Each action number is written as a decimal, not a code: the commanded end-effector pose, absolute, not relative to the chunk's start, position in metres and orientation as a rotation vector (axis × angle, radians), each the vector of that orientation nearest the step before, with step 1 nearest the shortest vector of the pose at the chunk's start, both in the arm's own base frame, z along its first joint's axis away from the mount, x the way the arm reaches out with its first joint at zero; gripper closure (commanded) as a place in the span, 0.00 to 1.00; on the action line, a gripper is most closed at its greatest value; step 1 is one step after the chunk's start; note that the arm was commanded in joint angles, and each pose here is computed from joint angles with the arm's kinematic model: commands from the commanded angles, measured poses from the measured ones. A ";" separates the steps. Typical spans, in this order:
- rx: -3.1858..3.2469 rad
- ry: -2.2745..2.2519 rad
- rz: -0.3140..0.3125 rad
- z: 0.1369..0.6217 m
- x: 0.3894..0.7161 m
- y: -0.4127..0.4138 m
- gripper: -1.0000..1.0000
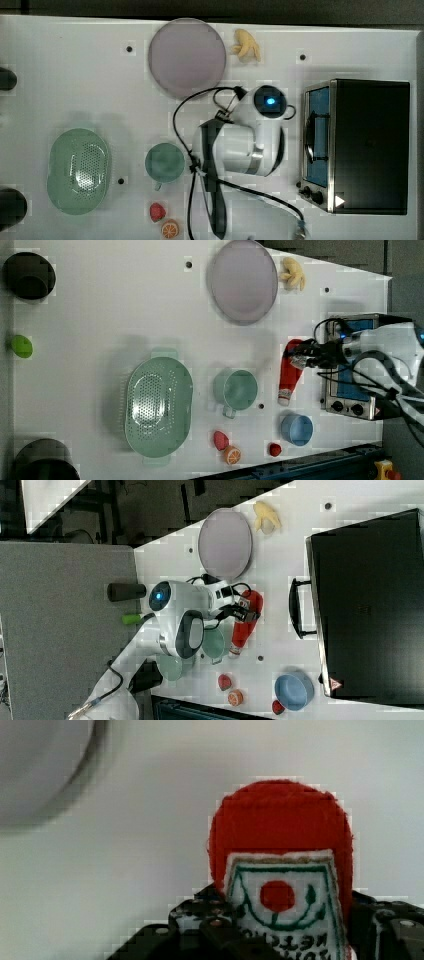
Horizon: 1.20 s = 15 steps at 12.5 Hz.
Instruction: Pick ketchup from strainer and place it on the table
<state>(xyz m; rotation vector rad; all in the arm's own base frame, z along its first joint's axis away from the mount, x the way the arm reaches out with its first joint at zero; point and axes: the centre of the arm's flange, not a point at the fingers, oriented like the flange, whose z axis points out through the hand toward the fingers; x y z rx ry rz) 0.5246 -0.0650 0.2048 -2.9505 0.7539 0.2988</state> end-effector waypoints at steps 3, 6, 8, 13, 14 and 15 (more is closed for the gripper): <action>-2.962 0.652 0.184 0.201 0.537 -0.050 0.06; -2.975 0.665 0.110 0.239 0.546 -0.050 0.00; -2.979 0.736 0.025 0.291 0.560 -0.051 0.00; -2.954 1.028 0.004 0.442 0.574 -0.052 0.00; -2.938 1.082 -0.025 0.471 0.576 -0.052 0.00; -2.918 1.134 -0.052 0.497 0.577 -0.052 0.00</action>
